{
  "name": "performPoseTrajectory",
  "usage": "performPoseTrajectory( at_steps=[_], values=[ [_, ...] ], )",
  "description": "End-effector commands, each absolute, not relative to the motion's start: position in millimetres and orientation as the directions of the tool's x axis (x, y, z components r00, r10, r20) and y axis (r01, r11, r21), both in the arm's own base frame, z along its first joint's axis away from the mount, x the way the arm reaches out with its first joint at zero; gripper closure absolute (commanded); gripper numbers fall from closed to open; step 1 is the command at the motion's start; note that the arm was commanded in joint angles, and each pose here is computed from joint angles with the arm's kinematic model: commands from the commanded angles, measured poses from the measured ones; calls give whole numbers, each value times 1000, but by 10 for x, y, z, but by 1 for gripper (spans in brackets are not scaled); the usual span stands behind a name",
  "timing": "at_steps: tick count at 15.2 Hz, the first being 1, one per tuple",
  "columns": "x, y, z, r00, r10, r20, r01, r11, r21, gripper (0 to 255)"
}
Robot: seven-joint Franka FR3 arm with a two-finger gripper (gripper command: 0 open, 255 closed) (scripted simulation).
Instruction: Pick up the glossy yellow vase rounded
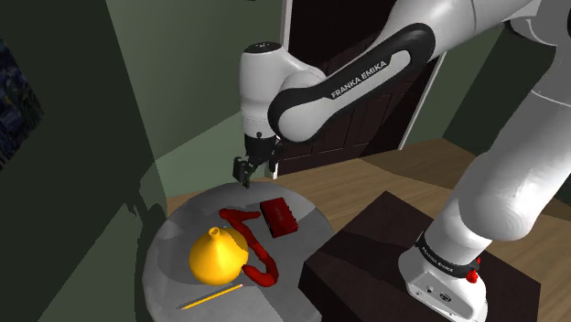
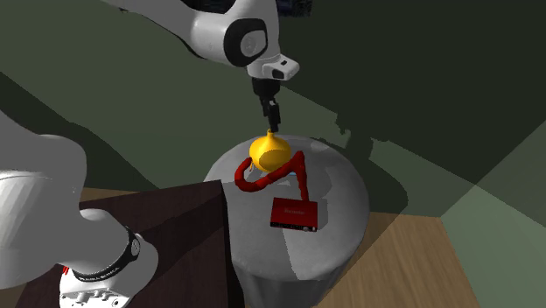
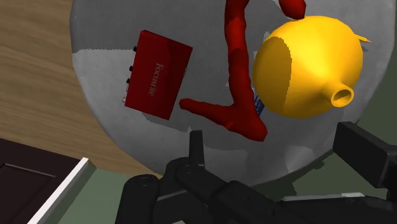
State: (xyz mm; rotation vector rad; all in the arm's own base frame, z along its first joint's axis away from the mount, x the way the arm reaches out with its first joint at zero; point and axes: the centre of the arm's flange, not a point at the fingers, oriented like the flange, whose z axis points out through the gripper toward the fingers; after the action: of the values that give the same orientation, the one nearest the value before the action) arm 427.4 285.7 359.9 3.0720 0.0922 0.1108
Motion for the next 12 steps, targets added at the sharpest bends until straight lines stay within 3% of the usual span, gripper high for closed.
performPoseTrajectory(
  at_steps=[1,12],
  values=[
    [4325,3065,3421,996,60,62,56,-996,66,0],
    [4603,4126,2464,998,54,17,53,-997,58,0]
  ],
)
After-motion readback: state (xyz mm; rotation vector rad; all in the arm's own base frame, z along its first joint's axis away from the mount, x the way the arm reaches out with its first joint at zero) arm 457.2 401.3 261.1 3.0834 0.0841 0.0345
